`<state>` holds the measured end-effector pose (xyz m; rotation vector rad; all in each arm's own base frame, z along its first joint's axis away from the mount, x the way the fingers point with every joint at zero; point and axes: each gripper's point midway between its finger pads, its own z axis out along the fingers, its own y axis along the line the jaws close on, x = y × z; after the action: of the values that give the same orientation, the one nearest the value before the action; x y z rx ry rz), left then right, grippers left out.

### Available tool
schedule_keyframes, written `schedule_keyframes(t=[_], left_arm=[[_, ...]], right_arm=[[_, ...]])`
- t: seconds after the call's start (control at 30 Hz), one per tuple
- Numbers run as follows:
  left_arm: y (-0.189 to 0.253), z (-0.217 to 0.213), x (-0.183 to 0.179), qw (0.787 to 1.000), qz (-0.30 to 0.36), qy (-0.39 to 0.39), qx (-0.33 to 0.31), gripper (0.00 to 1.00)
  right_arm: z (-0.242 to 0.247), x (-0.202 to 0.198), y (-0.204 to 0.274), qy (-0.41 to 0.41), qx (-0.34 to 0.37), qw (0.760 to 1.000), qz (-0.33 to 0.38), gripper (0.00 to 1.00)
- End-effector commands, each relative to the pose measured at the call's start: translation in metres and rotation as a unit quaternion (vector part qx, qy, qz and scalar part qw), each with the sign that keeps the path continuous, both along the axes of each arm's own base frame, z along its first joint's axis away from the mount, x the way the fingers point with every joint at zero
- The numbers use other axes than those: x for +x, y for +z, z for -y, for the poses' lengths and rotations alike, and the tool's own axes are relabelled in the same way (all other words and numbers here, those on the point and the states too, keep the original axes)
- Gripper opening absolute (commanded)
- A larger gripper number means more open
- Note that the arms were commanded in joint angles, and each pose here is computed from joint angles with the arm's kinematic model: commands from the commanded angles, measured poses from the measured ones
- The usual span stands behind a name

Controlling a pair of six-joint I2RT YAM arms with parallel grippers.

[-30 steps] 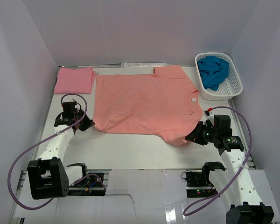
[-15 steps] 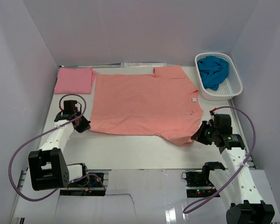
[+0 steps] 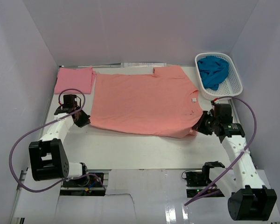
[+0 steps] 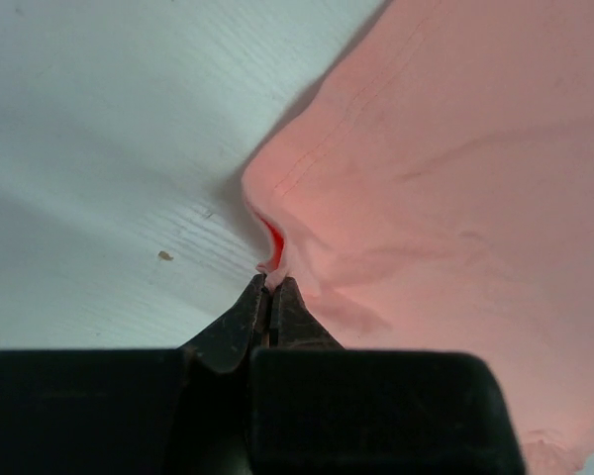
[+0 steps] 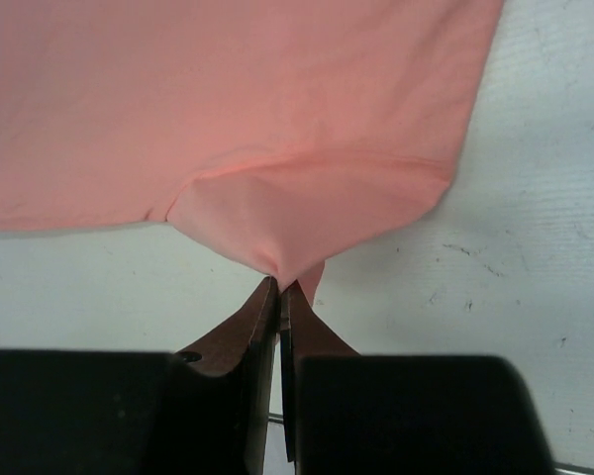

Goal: Fold and stack the t-shirts
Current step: Fold the flattened tshirt in 1/3 of the way

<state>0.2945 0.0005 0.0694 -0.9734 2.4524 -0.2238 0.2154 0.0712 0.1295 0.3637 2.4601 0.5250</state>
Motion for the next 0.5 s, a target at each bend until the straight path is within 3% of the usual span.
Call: schedule_keyframes(t=[0.0, 0.47], left_arm=[[0.019, 0.003, 0.027, 0.999, 0.038, 0.002, -0.017, 0.0], [0.014, -0.001, 0.06, 0.999, 0.035, 0.019, -0.025, 0.0]], right_arm=[[-0.006, 0.029, 0.026, 0.019, 0.008, 0.999, 0.05, 0.08], [-0.005, 0.096, 0.054, 0.029, -0.011, 0.996, 0.078, 0.08]])
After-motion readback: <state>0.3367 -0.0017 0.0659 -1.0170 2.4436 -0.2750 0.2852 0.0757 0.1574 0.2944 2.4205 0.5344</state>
